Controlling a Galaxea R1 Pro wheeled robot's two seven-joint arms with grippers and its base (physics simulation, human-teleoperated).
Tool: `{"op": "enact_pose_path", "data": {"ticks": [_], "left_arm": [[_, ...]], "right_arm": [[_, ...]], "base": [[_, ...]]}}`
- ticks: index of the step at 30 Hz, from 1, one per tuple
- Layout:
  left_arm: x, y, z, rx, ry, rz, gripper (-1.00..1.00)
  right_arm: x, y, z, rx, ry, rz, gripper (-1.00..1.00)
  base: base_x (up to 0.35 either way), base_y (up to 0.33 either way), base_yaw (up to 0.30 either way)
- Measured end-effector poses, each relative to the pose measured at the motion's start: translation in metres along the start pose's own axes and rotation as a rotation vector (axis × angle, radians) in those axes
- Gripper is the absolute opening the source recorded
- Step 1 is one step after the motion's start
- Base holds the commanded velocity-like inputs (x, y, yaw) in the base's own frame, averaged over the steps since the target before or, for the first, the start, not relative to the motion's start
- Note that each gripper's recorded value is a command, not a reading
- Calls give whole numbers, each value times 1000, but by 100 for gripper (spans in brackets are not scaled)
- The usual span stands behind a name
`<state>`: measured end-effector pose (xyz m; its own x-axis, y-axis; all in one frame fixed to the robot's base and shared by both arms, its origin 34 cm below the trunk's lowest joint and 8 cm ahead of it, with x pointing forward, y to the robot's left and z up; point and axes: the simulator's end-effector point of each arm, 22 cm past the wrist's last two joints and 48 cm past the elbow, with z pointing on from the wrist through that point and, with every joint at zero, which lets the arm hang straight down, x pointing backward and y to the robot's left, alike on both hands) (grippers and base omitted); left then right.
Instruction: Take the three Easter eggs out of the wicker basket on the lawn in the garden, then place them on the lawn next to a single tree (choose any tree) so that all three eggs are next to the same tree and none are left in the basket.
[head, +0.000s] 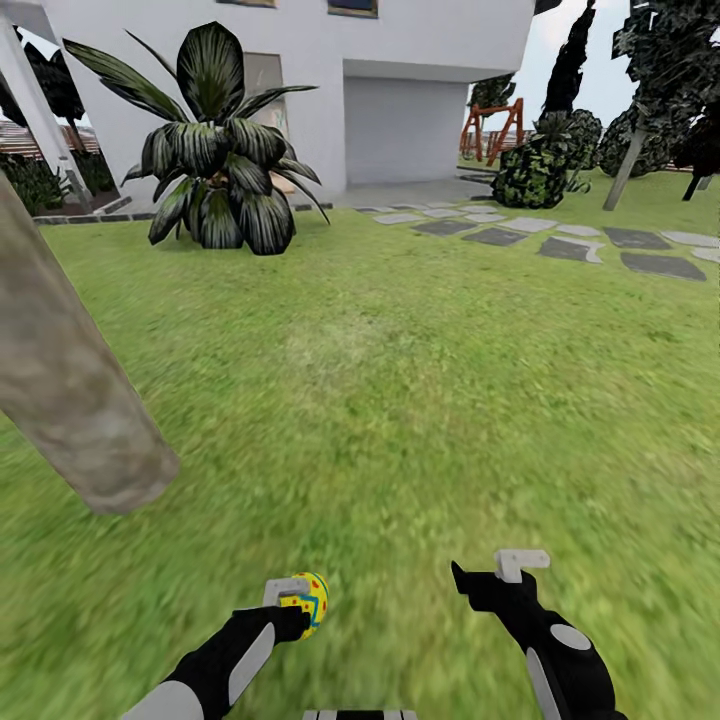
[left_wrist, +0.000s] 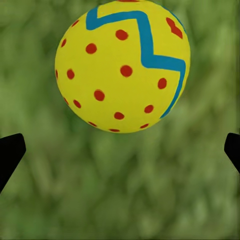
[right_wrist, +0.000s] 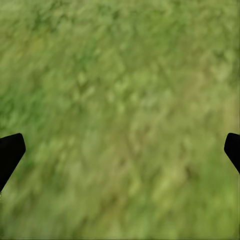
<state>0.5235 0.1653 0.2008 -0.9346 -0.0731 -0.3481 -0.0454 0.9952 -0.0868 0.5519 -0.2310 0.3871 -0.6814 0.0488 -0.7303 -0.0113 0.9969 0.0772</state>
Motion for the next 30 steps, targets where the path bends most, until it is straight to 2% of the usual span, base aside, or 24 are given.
{"op": "enact_pose_path", "data": {"ticks": [24, 30], "left_arm": [[-38, -1, -33, -5, -90, 2, 100], [-54, -1, -43, -5, -142, -5, 100]], "right_arm": [[-41, 4, -26, -3, -94, -14, 100], [-23, -6, -21, 17, -70, -6, 100]], "base": [[0, 0, 0], [0, 0, 0]]}}
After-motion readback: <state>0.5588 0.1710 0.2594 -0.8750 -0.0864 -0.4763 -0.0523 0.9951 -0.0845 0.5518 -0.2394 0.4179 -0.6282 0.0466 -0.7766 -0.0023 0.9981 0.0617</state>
